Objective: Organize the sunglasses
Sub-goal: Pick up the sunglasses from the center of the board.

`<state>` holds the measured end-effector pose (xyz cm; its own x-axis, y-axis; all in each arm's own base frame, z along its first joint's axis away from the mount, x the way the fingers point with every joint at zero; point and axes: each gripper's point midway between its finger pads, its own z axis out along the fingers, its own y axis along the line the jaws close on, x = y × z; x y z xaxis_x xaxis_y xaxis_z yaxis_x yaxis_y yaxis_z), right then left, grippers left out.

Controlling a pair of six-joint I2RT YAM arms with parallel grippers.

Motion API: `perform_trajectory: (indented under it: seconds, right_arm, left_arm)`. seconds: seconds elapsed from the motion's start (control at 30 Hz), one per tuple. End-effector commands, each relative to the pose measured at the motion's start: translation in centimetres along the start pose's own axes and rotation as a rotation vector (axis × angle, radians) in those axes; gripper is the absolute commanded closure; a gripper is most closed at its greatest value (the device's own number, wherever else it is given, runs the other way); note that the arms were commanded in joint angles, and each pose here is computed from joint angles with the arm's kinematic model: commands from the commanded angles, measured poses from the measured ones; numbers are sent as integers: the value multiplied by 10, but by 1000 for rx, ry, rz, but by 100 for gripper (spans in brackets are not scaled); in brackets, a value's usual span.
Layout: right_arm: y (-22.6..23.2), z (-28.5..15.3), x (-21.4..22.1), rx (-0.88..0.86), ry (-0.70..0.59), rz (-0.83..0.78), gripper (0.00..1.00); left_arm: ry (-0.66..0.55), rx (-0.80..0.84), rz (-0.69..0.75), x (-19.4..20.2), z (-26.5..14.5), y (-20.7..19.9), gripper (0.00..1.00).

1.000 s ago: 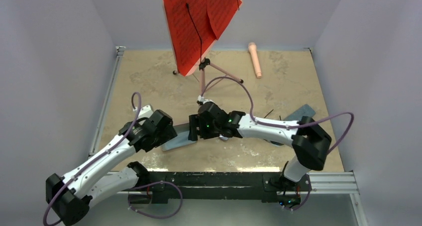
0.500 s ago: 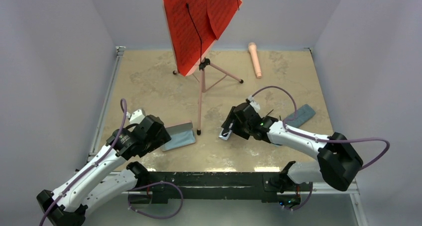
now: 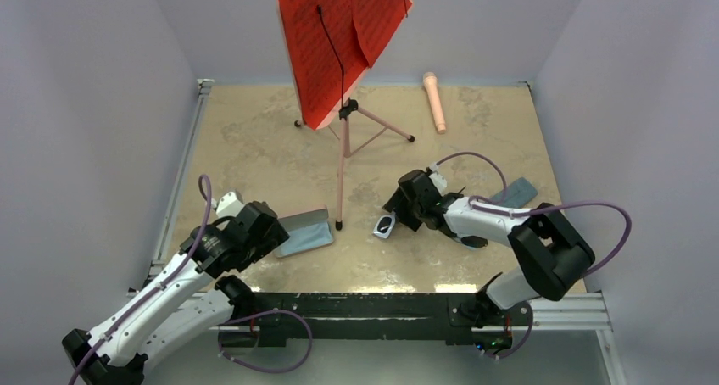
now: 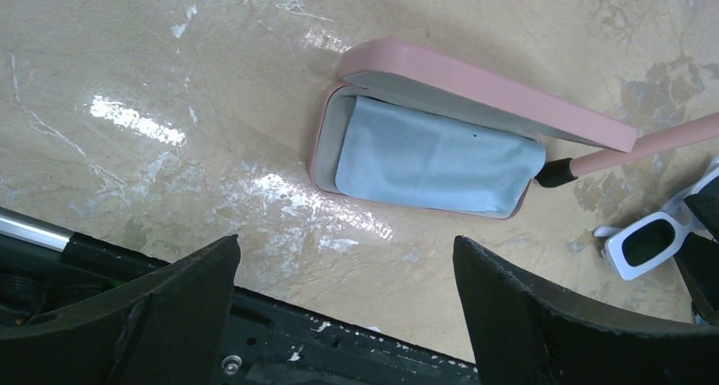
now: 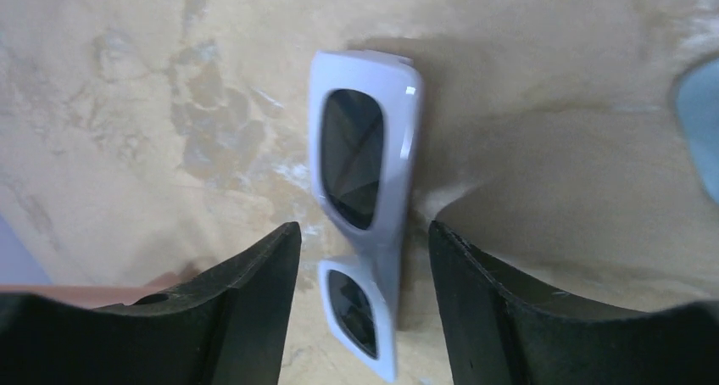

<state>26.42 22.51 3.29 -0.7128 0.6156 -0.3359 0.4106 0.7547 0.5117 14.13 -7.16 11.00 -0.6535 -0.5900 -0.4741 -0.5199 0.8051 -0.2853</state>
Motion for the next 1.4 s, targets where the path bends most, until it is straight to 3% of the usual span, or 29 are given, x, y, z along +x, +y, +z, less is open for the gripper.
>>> perform_trajectory:
  seconds: [0.0,0.23,0.5,0.67,0.87,0.97,1.23,1.37]
  right_arm:
    - [16,9,2,-19,22,33,39]
    - [-16,13,10,90,29,91,55]
    - [-15,12,-2,63,-40,42,90]
    - [1,-7,-22,-12,-115,-105,94]
    - [33,-47,-39,-124,-209,-451,95]
    - [55,-72,-33,-266,-210,-634,96]
    - [100,-158,57,-778,-94,-1511,94]
    - [121,-175,84,-940,-23,-1752,96]
  left_arm:
    - [-51,-2,-69,-5,10,0,1]
    - [19,38,-76,19,35,-10,6]
    - [3,53,-36,7,18,-15,9]
    - [-10,82,-22,1,4,-12,9]
    - [-30,86,16,-8,-11,-8,9]
    - [-39,90,35,-12,-18,-7,9]
    - [10,179,90,-10,-30,-30,3]
    - [74,161,59,3,-28,-26,3]
